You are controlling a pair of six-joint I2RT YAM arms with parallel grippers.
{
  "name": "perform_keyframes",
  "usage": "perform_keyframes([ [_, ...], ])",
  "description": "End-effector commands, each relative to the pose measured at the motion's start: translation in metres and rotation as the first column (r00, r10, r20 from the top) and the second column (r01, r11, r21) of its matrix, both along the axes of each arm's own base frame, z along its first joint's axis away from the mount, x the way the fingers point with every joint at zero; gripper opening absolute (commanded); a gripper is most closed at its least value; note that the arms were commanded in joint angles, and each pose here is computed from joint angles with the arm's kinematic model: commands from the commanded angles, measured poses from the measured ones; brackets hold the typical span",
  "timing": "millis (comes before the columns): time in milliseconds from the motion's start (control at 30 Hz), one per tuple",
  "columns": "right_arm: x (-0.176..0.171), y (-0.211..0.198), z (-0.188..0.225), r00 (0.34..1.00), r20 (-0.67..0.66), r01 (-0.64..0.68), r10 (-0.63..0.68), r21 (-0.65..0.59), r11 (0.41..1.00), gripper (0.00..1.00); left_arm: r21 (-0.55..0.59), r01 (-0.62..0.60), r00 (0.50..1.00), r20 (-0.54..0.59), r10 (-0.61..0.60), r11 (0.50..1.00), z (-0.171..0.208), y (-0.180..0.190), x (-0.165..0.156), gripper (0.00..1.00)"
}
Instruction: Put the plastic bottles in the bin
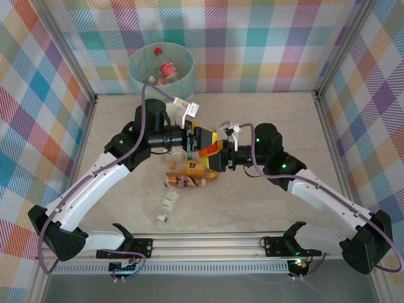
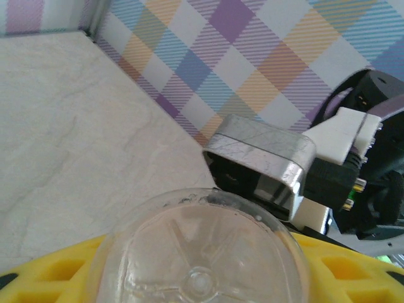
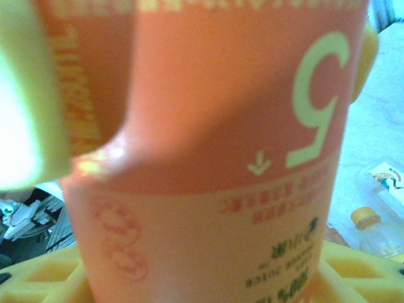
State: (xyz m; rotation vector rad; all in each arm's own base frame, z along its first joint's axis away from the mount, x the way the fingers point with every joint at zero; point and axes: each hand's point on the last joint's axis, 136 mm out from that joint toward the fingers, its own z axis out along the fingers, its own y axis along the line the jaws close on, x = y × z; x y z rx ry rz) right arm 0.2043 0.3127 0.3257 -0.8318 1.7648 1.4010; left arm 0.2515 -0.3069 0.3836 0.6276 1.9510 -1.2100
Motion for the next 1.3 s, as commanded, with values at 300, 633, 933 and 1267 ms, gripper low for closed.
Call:
perform_keyframes([
  [300,0.035,0.002,0.056,0.981,0.127,0.140,-0.145,0.054,0.989,1.00,-0.008,-0.264,0.950,0.174,0.261,0.965,0.056,0.052,0.014,0.30],
  [633,0.109,-0.012,0.100,0.853,0.233,0.473,-0.467,0.032,0.880,1.00,-0.011,-0.637,0.711,0.376,0.594,0.770,0.133,0.124,0.076,0.11],
  [933,0.152,0.008,0.109,0.825,0.238,0.527,-0.512,0.002,0.850,0.98,-0.037,-0.865,0.445,0.400,0.801,0.500,0.158,0.205,0.195,0.10],
  [1267,0.172,0.030,0.097,0.844,0.252,0.500,-0.473,-0.052,0.864,0.98,0.002,-0.930,0.343,0.368,0.865,0.368,0.100,0.259,0.324,0.10],
])
